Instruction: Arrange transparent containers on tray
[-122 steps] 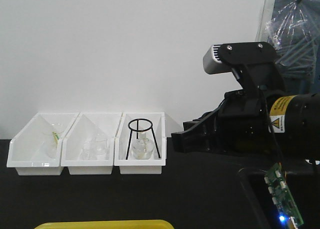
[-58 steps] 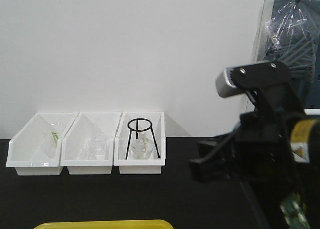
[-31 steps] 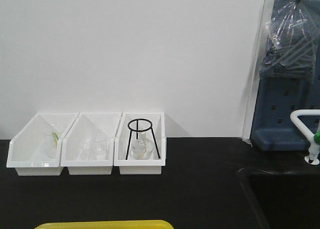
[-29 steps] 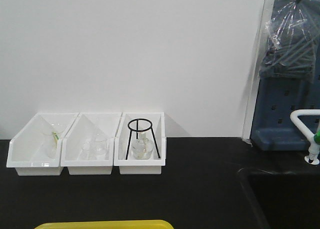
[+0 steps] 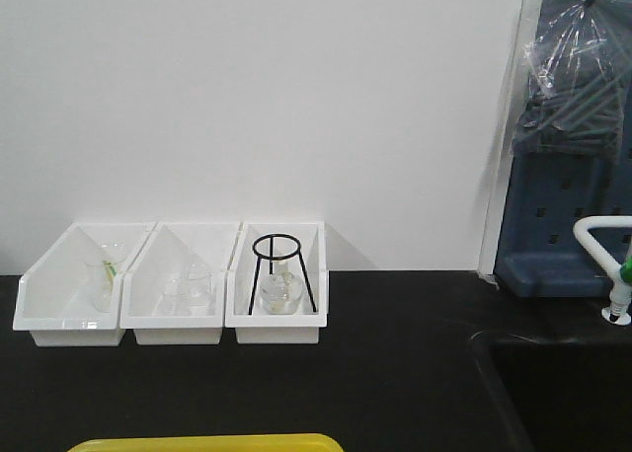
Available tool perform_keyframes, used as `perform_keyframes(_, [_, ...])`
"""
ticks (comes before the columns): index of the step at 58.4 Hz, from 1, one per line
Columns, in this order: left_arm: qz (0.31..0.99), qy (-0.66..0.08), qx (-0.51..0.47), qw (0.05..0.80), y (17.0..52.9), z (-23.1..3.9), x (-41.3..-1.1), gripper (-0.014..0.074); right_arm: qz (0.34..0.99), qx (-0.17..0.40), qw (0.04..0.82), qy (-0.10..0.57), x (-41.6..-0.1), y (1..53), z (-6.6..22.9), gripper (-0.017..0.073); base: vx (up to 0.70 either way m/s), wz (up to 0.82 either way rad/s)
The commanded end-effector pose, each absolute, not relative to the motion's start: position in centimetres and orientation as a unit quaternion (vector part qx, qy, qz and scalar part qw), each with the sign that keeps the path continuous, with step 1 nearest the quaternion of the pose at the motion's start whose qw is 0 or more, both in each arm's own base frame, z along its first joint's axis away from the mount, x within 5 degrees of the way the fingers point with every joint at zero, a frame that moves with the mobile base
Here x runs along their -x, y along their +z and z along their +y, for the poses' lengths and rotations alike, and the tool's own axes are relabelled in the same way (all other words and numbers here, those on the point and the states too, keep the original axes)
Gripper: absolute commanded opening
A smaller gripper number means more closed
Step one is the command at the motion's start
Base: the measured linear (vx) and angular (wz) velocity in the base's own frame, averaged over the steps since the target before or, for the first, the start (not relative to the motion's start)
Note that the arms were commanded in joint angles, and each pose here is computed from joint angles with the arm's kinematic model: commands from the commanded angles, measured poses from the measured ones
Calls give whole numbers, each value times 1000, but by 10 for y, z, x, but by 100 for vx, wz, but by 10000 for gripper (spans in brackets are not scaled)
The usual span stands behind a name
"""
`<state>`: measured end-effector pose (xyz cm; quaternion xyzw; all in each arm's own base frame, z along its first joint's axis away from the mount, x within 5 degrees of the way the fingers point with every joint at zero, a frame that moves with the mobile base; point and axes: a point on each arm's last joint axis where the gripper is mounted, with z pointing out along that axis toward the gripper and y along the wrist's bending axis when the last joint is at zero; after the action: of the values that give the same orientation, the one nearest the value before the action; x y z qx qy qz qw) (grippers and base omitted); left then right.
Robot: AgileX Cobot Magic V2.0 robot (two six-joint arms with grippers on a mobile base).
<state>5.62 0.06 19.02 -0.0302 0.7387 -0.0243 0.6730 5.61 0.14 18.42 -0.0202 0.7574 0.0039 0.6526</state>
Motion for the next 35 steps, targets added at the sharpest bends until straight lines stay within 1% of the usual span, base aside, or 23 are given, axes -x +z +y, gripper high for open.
perform_keyframes(1, [717, -30, 33, 696, 188, 0, -57, -6, 741, 25, 672, 2, -58, 187, 2, -11, 0, 0])
perform_keyframes(35, [717, -30, 33, 696, 188, 0, -57, -6, 741, 25, 672, 2, -58, 187, 2, -11, 0, 0])
